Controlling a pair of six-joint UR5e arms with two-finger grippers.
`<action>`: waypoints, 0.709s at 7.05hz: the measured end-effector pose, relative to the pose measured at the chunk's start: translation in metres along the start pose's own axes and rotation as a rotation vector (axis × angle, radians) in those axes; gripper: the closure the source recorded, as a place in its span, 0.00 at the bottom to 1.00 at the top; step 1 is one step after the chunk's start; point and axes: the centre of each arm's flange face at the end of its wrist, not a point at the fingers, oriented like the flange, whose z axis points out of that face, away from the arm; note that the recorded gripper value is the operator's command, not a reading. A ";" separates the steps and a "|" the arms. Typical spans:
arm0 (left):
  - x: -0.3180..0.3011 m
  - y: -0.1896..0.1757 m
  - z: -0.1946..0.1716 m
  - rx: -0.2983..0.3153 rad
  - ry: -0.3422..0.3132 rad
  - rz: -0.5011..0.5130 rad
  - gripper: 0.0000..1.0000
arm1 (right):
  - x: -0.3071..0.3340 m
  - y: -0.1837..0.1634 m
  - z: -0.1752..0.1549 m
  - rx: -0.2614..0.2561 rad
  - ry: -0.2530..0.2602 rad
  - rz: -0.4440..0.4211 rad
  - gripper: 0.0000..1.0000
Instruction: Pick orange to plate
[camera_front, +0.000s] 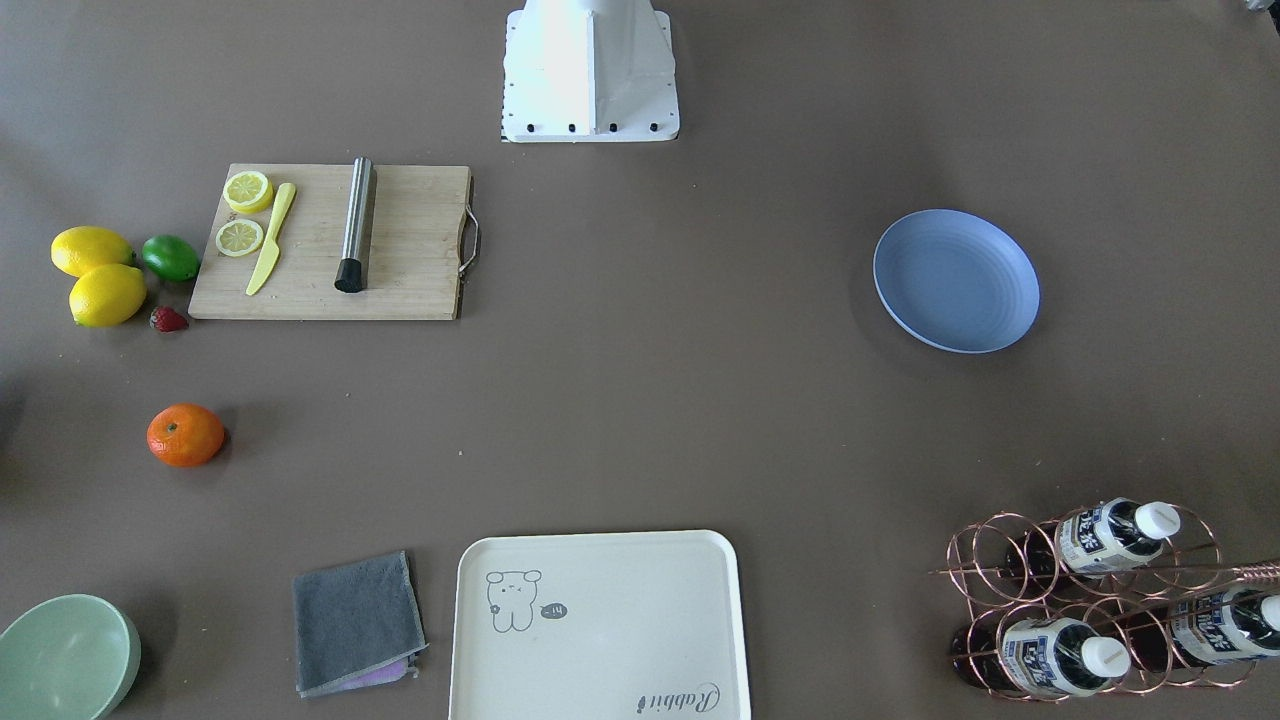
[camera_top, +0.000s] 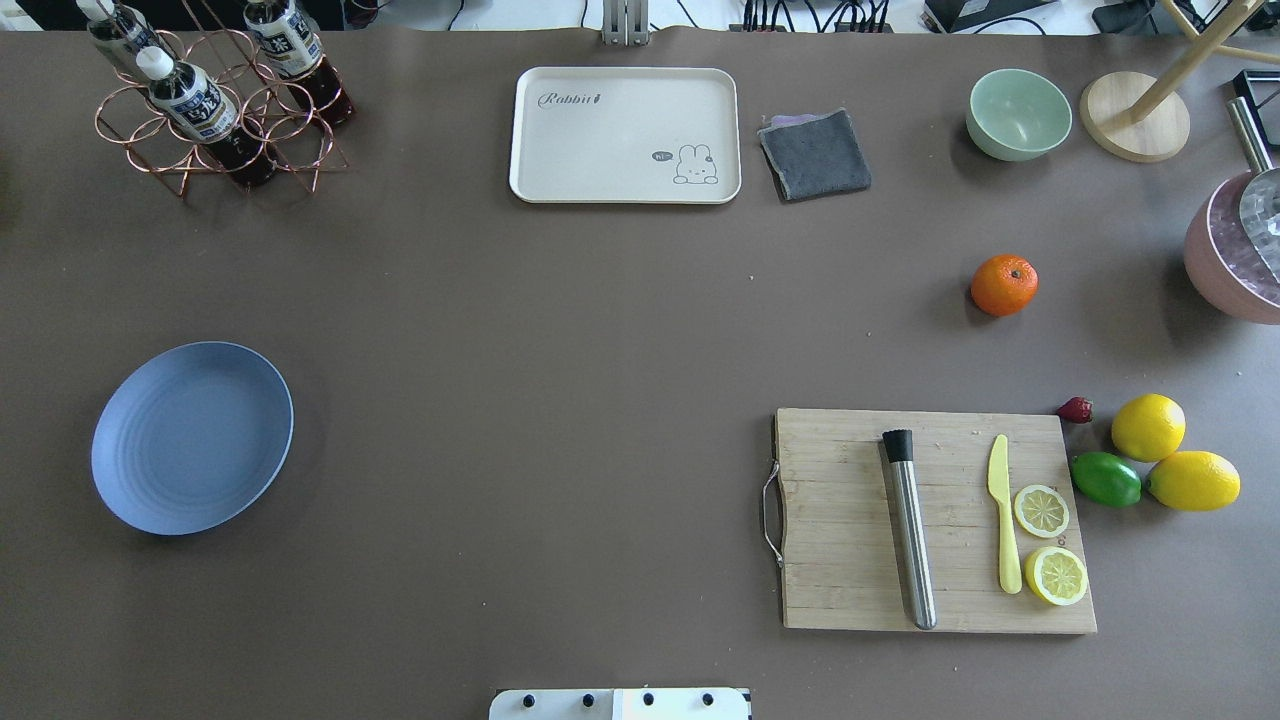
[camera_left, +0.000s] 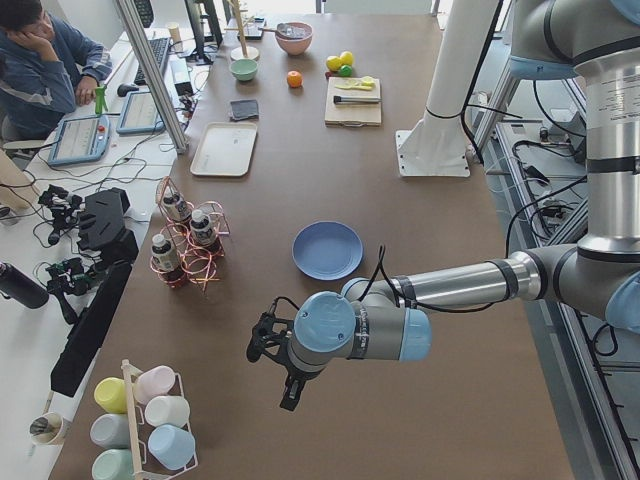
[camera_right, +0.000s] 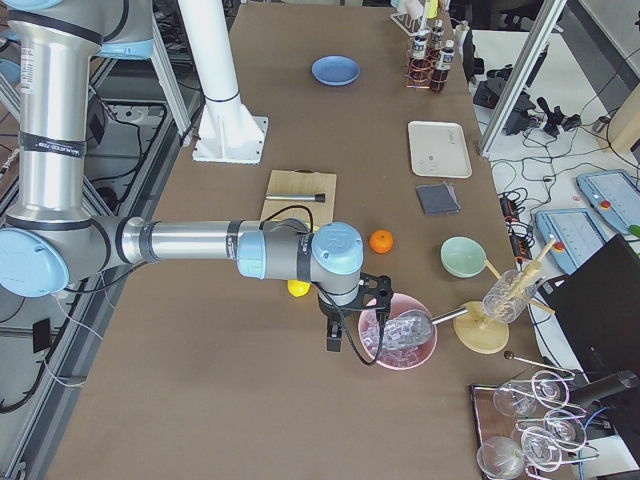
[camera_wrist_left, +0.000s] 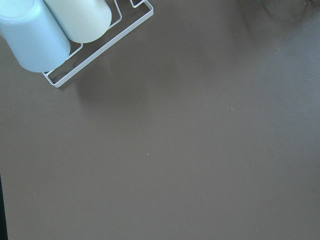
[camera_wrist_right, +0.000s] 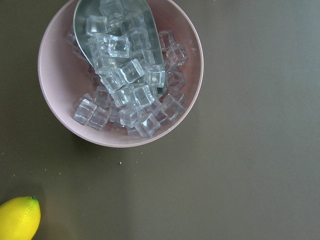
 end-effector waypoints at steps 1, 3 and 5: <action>0.000 -0.018 -0.006 0.033 -0.011 0.038 0.02 | -0.003 -0.001 -0.001 0.002 -0.020 -0.002 0.00; 0.002 -0.033 -0.008 0.062 0.003 0.072 0.02 | -0.012 -0.006 -0.007 0.028 -0.053 -0.030 0.00; 0.021 -0.043 0.000 0.081 0.120 0.054 0.02 | -0.029 -0.014 -0.013 0.135 -0.053 -0.162 0.00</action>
